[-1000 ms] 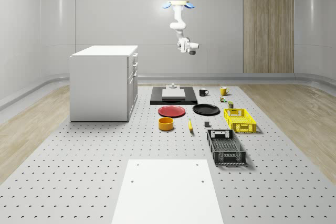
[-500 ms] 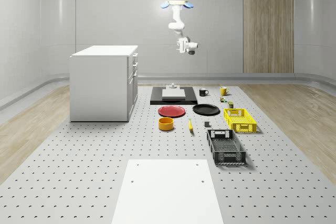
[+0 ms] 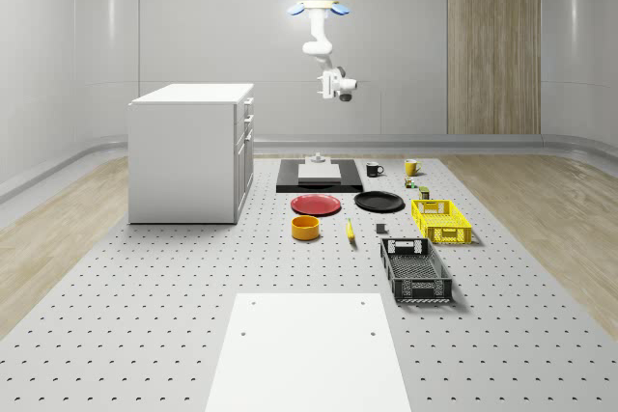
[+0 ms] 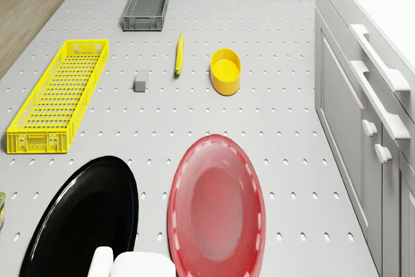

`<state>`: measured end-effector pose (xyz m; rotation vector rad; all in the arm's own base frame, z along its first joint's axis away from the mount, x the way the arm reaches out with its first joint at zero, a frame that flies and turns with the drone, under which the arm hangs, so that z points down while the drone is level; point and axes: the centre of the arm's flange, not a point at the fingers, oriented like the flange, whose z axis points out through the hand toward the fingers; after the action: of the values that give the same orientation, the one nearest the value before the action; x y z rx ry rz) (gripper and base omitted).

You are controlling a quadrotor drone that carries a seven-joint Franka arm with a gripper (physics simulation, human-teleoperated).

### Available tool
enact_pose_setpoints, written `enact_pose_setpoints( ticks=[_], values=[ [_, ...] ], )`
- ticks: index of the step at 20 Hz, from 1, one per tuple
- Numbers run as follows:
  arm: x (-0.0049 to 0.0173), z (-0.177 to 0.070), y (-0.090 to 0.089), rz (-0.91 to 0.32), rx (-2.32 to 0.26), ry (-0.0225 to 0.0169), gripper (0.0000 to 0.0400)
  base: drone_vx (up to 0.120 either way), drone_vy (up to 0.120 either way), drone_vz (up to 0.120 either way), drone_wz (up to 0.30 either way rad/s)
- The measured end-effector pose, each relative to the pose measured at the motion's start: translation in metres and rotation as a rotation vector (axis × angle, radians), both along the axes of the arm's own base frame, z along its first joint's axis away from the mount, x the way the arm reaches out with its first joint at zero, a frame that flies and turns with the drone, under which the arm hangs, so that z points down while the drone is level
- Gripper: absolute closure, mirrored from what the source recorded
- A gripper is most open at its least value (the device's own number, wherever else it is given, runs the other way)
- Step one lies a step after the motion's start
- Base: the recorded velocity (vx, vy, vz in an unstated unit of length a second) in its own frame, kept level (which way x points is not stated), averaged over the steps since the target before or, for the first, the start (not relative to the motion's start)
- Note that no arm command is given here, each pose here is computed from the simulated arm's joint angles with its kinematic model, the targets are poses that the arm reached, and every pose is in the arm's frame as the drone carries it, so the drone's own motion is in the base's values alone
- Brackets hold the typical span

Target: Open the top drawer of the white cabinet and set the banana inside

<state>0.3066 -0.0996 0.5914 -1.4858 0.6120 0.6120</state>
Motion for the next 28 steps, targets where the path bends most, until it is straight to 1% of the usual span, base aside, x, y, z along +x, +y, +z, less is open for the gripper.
enact_pose_setpoints(
  ticks=[19,24,28],
  values=[
    [0.0000,-0.0002,-0.0001,0.000,0.001,0.0004,0.0000,0.120,-0.120,0.000,0.000],
    [0.0000,-0.0003,-0.0001,0.000,0.001,0.0005,0.0000,0.120,-0.120,-0.112,0.000],
    [0.0000,-0.0003,-0.0001,0.000,0.001,0.0005,0.0000,0.120,-0.120,0.000,0.000]
  ],
)
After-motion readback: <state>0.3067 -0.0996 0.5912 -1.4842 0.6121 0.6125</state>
